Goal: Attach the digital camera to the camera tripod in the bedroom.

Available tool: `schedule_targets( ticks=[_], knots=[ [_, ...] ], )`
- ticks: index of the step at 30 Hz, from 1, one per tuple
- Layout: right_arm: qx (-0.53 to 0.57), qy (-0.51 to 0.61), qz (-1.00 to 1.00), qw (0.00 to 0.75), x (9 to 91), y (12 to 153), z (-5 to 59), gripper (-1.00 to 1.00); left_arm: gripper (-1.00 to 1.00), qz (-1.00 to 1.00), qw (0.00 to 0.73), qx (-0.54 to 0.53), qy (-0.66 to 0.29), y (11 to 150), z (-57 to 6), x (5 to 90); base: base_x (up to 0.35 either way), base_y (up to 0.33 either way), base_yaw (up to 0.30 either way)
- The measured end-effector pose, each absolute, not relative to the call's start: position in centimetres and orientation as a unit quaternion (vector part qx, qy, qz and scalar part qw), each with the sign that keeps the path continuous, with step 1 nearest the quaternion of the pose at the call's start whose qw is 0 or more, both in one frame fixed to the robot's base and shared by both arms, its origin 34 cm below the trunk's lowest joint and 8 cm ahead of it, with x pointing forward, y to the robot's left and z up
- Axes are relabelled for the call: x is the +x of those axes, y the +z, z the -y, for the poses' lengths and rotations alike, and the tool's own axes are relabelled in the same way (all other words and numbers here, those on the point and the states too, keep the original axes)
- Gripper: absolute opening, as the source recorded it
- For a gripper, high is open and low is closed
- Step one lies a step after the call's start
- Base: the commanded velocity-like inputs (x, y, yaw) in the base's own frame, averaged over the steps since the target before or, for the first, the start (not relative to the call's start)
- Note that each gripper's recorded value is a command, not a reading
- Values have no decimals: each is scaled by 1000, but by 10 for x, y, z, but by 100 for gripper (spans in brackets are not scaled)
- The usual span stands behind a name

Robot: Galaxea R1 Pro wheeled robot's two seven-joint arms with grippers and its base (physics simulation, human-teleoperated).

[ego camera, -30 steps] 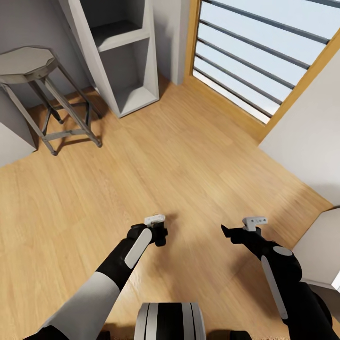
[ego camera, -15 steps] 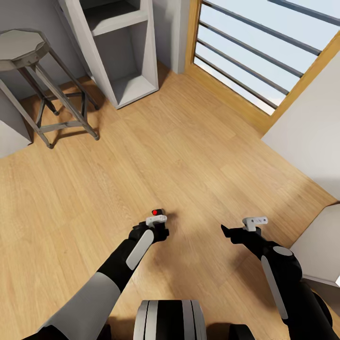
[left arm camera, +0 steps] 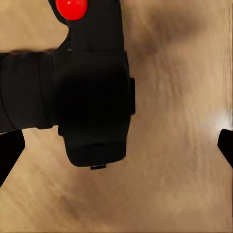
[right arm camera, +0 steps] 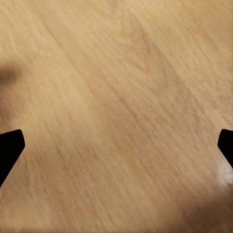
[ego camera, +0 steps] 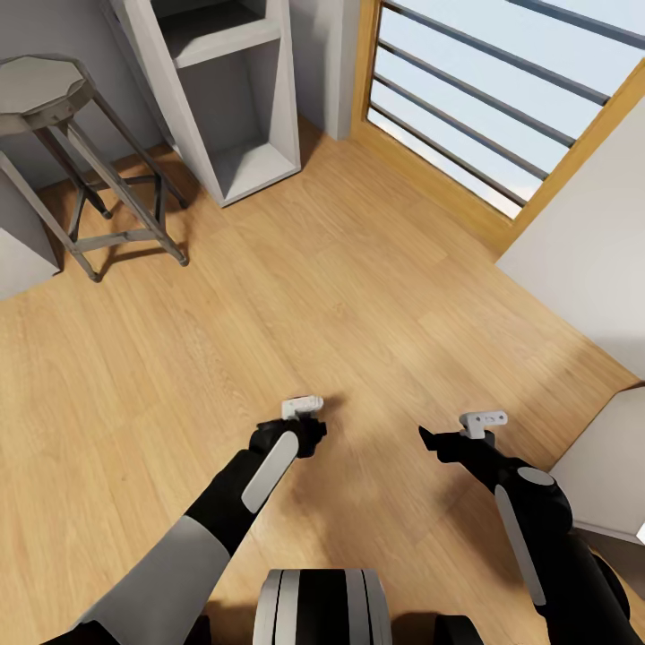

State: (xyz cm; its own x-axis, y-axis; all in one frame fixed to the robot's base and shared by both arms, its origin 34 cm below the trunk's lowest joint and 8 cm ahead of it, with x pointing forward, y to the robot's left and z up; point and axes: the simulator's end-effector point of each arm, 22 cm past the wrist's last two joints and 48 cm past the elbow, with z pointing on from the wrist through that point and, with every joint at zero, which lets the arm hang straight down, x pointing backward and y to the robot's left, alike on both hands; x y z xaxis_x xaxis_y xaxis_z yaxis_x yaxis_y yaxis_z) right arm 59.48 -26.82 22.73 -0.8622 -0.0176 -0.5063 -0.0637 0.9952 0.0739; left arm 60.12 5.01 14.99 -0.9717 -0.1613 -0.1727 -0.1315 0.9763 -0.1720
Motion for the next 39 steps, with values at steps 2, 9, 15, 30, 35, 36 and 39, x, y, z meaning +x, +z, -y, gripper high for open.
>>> schedule_targets(
  ticks=[2,9,15,30,35,36,39],
  knots=[
    [-21,44,-964,262,595,227,268,100,100,-990,99,-68,-79,154,-48,604,0,0,0],
    [-21,44,-964,262,595,227,268,100,100,-990,109,-58,-61,160,-50,608,0,0,0],
    [-20,44,-967,252,589,216,268,100,100,-992,102,-58,-51,151,-54,603,0,0,0],
    [-18,36,-973,227,577,187,279,100,100,-995,73,-59,-46,118,-56,581,0,0,0],
    [-20,38,-971,236,595,184,281,100,100,-995,63,-59,-45,108,-56,573,0,0,0],
    [-23,41,-969,244,606,188,280,100,100,-995,64,-59,-44,108,-56,573,0,0,0],
    [-28,51,-966,251,617,193,278,100,100,-995,64,-59,-44,108,-57,574,0,0,0]
  ],
)
